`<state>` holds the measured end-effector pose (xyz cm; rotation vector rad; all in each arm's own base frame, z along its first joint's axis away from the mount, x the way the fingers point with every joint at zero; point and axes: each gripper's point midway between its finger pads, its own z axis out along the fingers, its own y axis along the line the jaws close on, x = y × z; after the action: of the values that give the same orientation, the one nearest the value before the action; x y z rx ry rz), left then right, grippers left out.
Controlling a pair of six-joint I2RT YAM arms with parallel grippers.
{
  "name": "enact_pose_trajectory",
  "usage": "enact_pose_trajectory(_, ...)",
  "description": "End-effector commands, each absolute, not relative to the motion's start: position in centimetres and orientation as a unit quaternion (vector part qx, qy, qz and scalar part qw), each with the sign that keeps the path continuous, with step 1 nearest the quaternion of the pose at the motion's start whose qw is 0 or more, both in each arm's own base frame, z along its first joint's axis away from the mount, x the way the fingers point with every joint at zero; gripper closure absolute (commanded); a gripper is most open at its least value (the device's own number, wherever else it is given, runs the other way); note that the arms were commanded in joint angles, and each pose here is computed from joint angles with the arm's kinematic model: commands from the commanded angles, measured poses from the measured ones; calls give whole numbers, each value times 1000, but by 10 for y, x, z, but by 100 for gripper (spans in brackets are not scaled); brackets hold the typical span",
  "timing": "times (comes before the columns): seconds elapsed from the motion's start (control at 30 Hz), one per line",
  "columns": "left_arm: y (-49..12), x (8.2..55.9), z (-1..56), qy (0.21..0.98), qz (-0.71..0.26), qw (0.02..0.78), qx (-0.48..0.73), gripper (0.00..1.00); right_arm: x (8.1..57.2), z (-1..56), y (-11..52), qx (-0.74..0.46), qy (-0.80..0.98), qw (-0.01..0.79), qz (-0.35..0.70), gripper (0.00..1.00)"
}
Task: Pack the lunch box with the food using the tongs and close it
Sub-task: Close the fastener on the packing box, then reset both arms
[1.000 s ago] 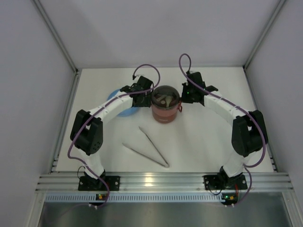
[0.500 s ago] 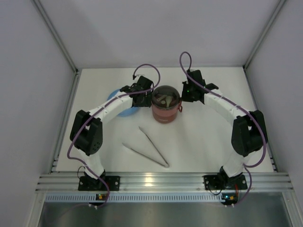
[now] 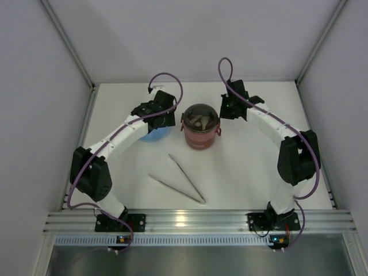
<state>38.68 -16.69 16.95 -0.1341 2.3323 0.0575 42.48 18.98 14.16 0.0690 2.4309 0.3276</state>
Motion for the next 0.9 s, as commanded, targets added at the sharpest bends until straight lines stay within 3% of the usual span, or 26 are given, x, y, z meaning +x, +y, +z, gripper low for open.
enact_pose_trajectory(0.0, -149, 386, 183, 907, 24, 412, -83, 19, 438, 162, 183, 38, 925, 356, 125, 100)
enact_pose_trajectory(0.37, -154, 380, 224, 892, -30, 445, -70, 18, 439, 201, 135, 80, 906, 400, 114, 97)
enact_pose_trajectory(0.43, -159, 374, 232, 893, -51, 444, -54, 18, 434, 212, 131, 81, 901, 410, 116, 93)
enact_pose_trajectory(0.53, -166, 361, 239, 896, -78, 435, -30, 13, 422, 231, 129, 81, 888, 435, 126, 77)
enact_pose_trajectory(0.6, -165, 353, 248, 893, -90, 440, -20, 1, 413, 234, 124, 83, 884, 443, 127, 59)
enact_pose_trajectory(0.8, -162, 331, 261, 891, -107, 442, 20, 1, 381, 270, 117, 86, 850, 497, 154, 18)
enact_pose_trajectory(0.87, -158, 325, 263, 888, -105, 447, 24, 1, 374, 273, 116, 85, 846, 502, 161, 10)
